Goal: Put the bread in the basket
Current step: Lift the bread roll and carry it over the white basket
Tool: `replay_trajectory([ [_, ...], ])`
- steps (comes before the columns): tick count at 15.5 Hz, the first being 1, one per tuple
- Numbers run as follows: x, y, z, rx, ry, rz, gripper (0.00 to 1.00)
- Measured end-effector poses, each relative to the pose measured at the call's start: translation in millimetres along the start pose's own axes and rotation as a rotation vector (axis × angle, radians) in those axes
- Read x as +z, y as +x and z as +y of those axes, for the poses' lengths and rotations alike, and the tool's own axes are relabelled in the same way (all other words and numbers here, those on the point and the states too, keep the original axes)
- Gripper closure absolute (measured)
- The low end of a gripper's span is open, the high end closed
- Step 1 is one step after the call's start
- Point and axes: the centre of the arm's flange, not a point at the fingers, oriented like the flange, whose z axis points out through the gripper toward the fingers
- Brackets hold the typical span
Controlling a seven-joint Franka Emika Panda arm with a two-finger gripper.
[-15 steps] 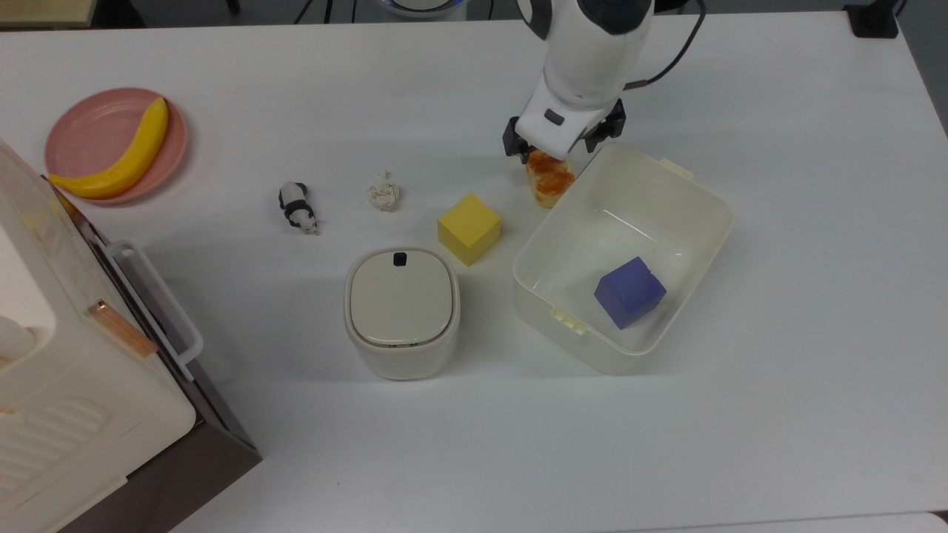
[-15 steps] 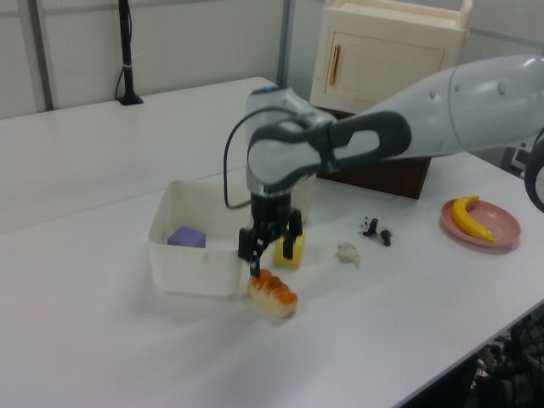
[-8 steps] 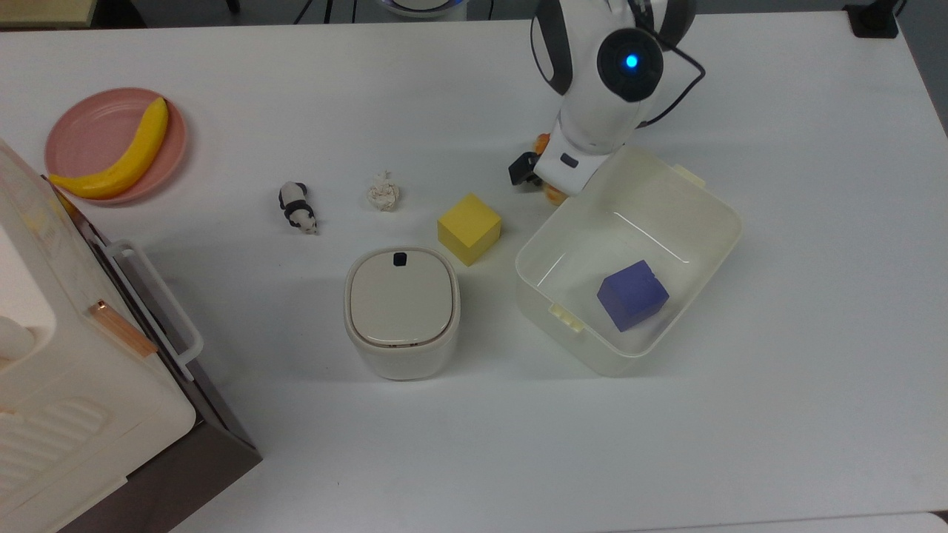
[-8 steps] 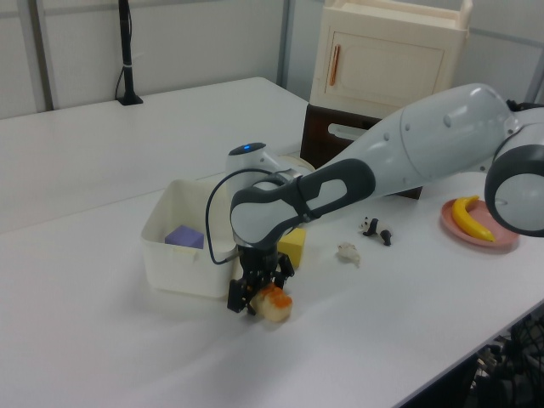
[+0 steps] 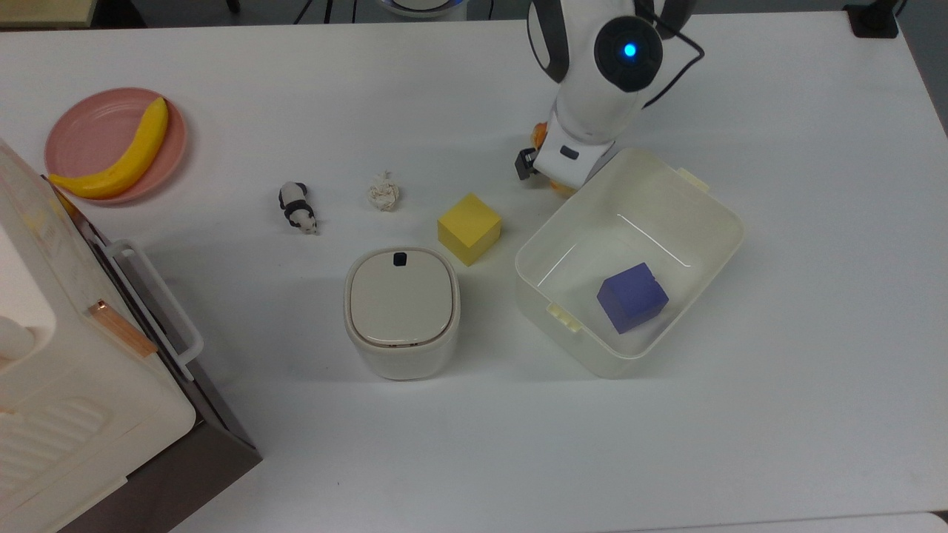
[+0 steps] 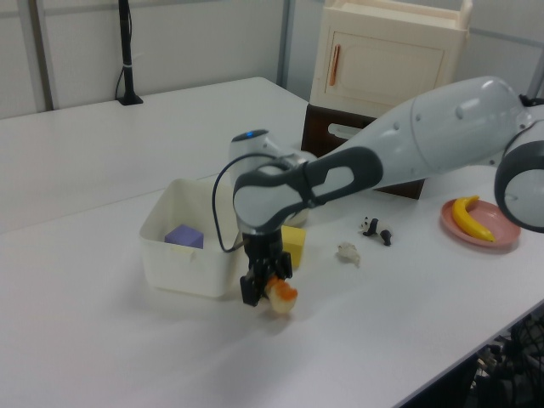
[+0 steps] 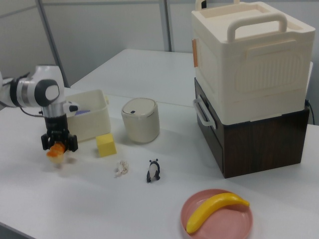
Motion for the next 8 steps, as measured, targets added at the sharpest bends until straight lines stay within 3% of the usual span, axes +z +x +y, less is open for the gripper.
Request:
replay_trajectory([
  [4, -78, -23, 23, -0.002, 0.033, 0.001, 0.87],
  [8, -160, -25, 56, 0.116, 0.174, 0.137, 0.86],
])
